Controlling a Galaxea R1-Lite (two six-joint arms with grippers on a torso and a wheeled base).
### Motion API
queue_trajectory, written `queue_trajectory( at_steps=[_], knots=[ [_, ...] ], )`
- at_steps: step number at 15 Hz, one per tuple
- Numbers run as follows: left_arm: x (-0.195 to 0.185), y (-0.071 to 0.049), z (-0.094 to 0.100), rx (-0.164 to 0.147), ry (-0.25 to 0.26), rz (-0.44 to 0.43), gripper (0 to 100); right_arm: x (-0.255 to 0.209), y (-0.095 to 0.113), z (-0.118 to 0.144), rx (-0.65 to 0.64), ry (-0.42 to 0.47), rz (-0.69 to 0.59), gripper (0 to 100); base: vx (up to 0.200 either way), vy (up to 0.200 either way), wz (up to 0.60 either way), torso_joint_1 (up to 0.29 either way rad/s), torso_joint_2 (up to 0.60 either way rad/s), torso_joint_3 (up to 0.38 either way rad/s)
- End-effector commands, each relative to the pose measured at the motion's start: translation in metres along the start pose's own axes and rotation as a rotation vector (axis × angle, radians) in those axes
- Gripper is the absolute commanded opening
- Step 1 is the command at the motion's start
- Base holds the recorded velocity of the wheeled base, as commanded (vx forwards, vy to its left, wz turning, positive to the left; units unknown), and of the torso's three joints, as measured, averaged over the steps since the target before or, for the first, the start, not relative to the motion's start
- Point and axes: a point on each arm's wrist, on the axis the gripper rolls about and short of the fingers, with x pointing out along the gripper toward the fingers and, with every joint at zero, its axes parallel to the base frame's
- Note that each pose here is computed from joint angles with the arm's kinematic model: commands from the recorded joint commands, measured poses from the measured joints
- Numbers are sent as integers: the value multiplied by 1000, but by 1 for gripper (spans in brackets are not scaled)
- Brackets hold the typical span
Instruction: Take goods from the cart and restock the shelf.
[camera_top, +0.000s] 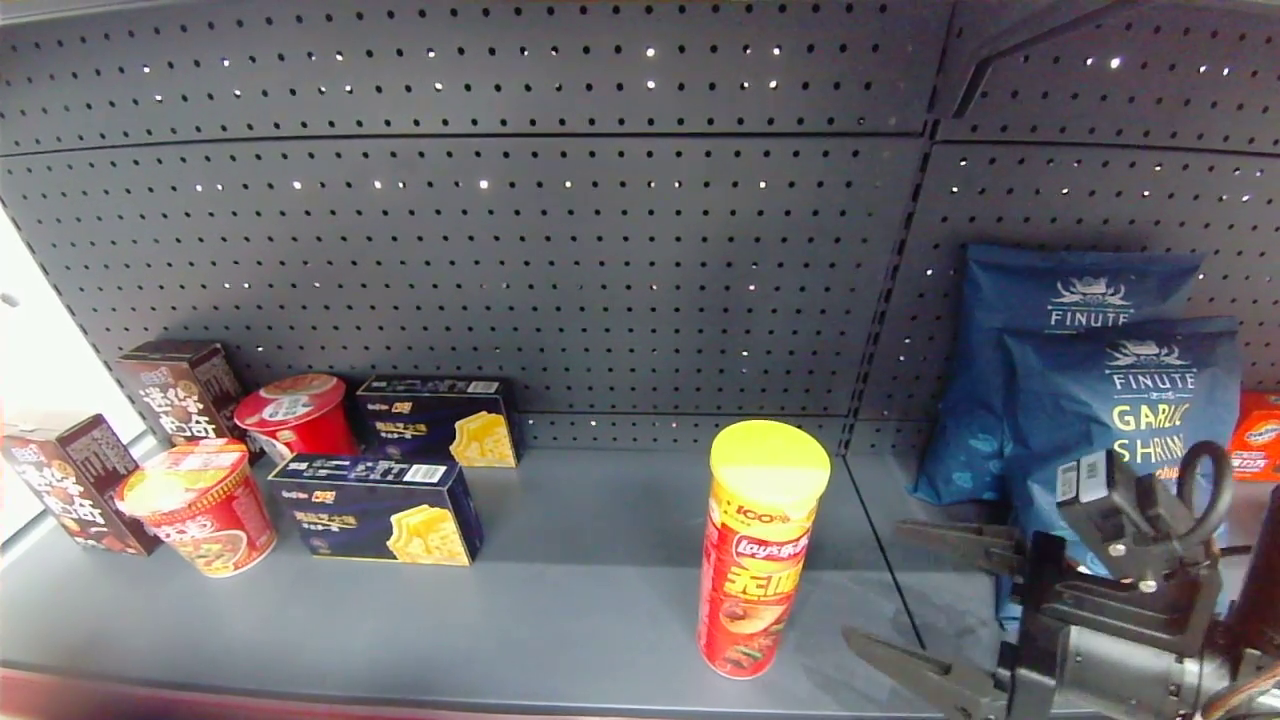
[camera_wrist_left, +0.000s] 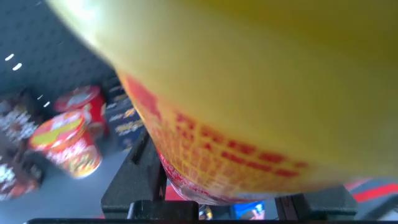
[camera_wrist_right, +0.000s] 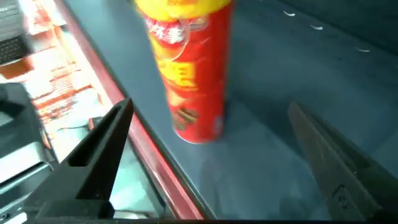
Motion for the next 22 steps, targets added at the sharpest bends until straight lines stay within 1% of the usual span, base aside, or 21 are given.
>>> queue_trajectory(
  at_steps=[1, 2, 3, 4, 5, 7, 8, 9, 11, 13, 14, 15, 16, 17, 18, 19, 21, 22],
  knots=[
    [33, 12, 20, -46, 101, -126, 0, -53, 15, 33, -26, -31, -179, 100, 0, 0, 0, 0, 0, 0],
    [48, 16, 25, -74, 141, -206, 0, -57, 20, 22, -29, 58, -280, 100, 0, 0, 0, 0, 0, 0],
    [57, 18, 27, -94, 163, -260, 0, -60, 22, 18, -36, 94, -337, 100, 0, 0, 0, 0, 0, 0],
    [75, 23, 26, -134, 218, -335, 0, -59, 25, 16, -31, 110, -342, 100, 0, 0, 0, 0, 0, 0],
    [92, 28, 26, -148, 242, -359, 0, -58, 24, 17, -4, 107, -350, 100, 0, 0, 0, 0, 0, 0],
    [134, 41, 23, -155, 256, -371, 0, -55, 23, 18, 17, 110, -355, 100, 0, 0, 0, 0, 0, 0],
    [152, 45, 21, -154, 251, -381, 0, -55, 21, 18, 21, 110, -367, 100, 0, 0, 0, 0, 0, 0],
    [183, 50, 16, -150, 245, -410, 0, -55, 20, 15, 33, 115, -379, 100, 0, 0, 0, 0, 0, 0],
    [226, 49, 8, -153, 259, -468, 0, -49, 19, 15, 100, 120, -388, 100, 0, 0, 0, 0, 0, 0],
    [251, 46, 4, -160, 280, -505, 0, -47, 18, 13, 101, 134, -389, 100, 0, 0, 0, 0, 0, 0],
    [270, 44, 2, -162, 291, -526, 0, -48, 19, 9, 100, 145, -386, 100, 0, 0, 0, 0, 0, 0],
    [279, 43, 2, -143, 288, -540, 0, -49, 19, 6, 100, 156, -386, 100, 0, 0, 0, 0, 0, 0],
    [287, 43, -1, -106, 290, -549, 0, -49, 19, 6, 100, 156, -386, 100, 0, 0, 0, 0, 0, 0],
    [296, 44, -8, -79, 300, -555, 0, -48, 20, 9, 98, 147, -379, 100, 0, 0, 0, 0, 0, 0],
    [304, 44, -12, -66, 308, -555, 0, -47, 20, 10, 98, 145, -376, 100, 0, 0, 0, 0, 0, 0],
    [312, 45, -14, -66, 316, -552, 0, -46, 20, 10, 98, 147, -374, 100, 0, 0, 0, 0, 0, 0],
    [321, 46, -13, -63, 313, -544, 0, -47, 20, 7, 97, 156, -370, 100, 0, 0, 0, 0, 0, 0],
    [327, 45, -11, -53, 308, -534, 0, -49, 21, 4, 98, 160, -365, 100, 0, 0, 0, 0, 0, 0]
  ],
)
